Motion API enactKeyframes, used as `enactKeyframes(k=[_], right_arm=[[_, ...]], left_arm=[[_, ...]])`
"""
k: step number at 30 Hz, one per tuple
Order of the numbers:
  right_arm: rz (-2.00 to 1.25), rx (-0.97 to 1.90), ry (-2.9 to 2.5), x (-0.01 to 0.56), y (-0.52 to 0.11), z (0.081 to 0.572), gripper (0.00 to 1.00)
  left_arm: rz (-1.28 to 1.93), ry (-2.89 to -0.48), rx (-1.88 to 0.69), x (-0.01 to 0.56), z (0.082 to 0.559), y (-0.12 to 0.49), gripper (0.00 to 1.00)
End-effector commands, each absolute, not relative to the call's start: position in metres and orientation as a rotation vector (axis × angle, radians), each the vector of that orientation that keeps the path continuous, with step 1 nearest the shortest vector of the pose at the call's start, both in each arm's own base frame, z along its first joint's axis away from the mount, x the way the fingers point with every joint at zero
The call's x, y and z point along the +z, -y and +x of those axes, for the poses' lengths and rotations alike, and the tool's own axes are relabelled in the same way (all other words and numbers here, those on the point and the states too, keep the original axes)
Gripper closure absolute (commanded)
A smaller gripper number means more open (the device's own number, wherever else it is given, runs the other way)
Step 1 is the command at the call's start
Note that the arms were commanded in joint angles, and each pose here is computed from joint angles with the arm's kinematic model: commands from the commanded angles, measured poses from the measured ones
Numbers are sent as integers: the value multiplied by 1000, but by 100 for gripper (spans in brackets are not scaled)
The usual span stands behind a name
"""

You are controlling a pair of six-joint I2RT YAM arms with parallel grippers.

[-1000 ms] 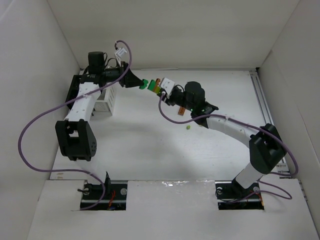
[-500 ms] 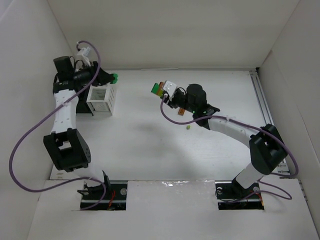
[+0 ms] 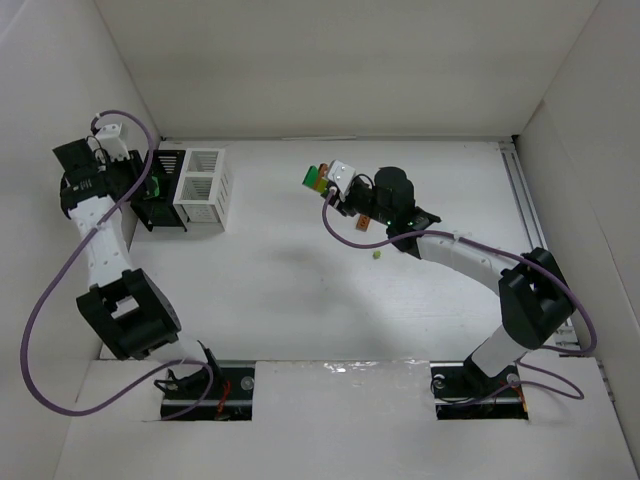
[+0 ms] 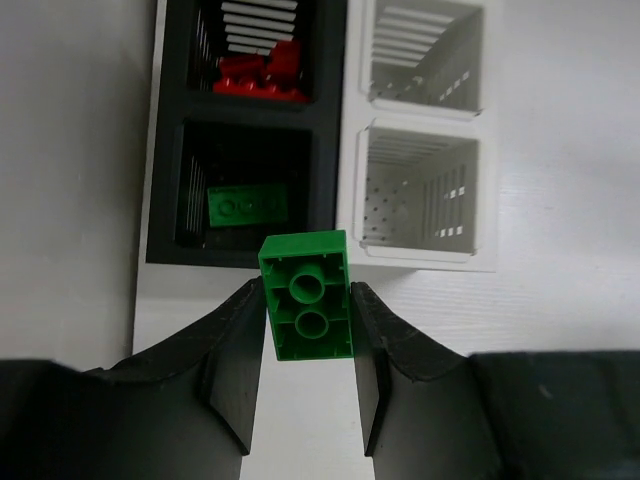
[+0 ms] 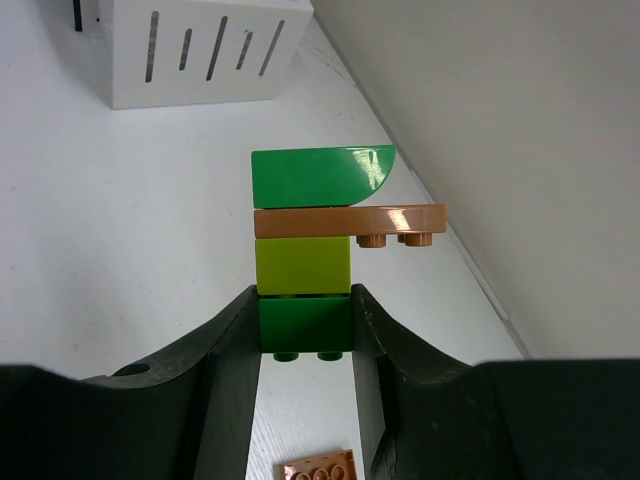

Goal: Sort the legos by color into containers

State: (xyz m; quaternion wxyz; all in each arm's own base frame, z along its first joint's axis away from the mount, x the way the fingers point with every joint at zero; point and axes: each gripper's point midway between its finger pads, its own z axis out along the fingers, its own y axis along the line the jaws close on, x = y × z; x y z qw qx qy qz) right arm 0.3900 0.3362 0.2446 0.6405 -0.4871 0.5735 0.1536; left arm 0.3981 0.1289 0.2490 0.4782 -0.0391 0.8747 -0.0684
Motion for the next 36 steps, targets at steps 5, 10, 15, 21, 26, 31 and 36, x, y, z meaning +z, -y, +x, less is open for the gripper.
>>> enactKeyframes(k=[5,10,15,21,26,31,36], right_arm=[[-1073,360,-1215,281,-341,394,100],[-1071,353,-1227,279,-340,395,100],[-1060,353,-1237,278,-339,395,100],[-1061,353,-1238,278,-340,391,100],[-1065,353,-1245,276,-341,393,100],[-1078,376,-1223,281,-345,390,100],[-1122,441,-1166,284,-361,381,100]], left_arm=[[-157,-2224,-101,225,413,-156,83],[-200,-2198,-88,227,437,-171,79],[-214,-2182,-62,226,451,-181,73],[-194,-2180,-71,229,464,-178,55],[-161,-2175,-123,222,467,-167,40],[106,-1995,-332,273,458,-119,41],[513,-1869,-793,297,424,-4,40]])
